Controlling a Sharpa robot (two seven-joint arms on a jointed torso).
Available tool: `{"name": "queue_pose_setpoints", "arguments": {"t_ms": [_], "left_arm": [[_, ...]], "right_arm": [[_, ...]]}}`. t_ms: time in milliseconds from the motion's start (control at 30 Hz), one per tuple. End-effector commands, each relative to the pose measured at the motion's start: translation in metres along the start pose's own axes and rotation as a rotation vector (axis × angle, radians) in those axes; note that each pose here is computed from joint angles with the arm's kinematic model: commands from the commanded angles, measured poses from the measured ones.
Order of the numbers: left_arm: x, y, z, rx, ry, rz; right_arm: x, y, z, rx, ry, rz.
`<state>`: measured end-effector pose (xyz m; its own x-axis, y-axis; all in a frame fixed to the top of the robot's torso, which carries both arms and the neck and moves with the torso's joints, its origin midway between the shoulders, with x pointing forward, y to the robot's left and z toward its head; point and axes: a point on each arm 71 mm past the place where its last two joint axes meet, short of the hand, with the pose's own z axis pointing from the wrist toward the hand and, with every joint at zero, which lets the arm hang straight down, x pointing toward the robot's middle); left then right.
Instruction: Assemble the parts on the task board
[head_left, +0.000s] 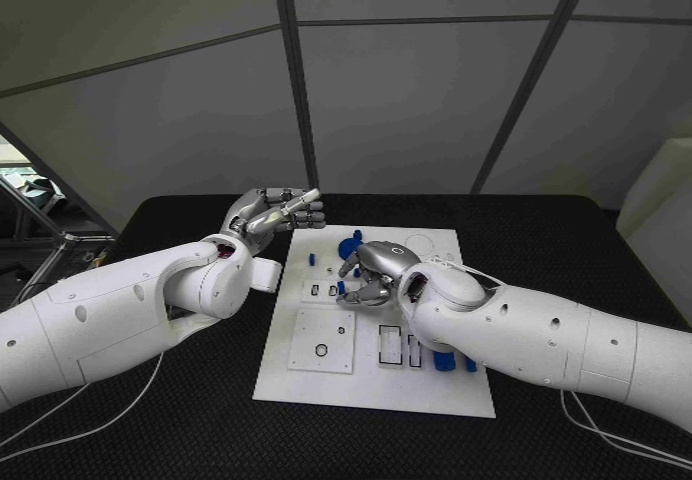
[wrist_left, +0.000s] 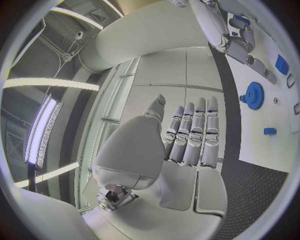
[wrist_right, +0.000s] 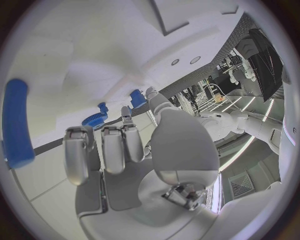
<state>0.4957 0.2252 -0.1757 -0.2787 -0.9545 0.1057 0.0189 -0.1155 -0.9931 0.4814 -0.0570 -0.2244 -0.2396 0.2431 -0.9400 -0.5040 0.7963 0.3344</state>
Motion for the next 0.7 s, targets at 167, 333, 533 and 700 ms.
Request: {"name": "queue_pose_setpoints", "arguments": {"t_ms": [167, 333, 533, 700], "left_arm": [[0.0007, -0.0008, 0.0004, 0.000, 0.037, 0.054], [-0.0006, 0.0017, -0.0002, -0.033, 0.067, 0.136], [-0.0032, 0.0095, -0.0023, -0.137, 0.129, 0.294], [-0.0061, 0.0165, -0.0031, -0.258, 0.193, 0.471]], "right_arm": [[-0.012, -0.001, -0.009, -0.062, -0.105, 0.083], [-0.021, -0.009, -0.030, -0.122, -0.100, 0.176], [-0.044, -0.025, -0.053, -0.131, 0.011, 0.364], [-0.071, -0.043, -0.068, -0.106, 0.023, 0.487]]}}
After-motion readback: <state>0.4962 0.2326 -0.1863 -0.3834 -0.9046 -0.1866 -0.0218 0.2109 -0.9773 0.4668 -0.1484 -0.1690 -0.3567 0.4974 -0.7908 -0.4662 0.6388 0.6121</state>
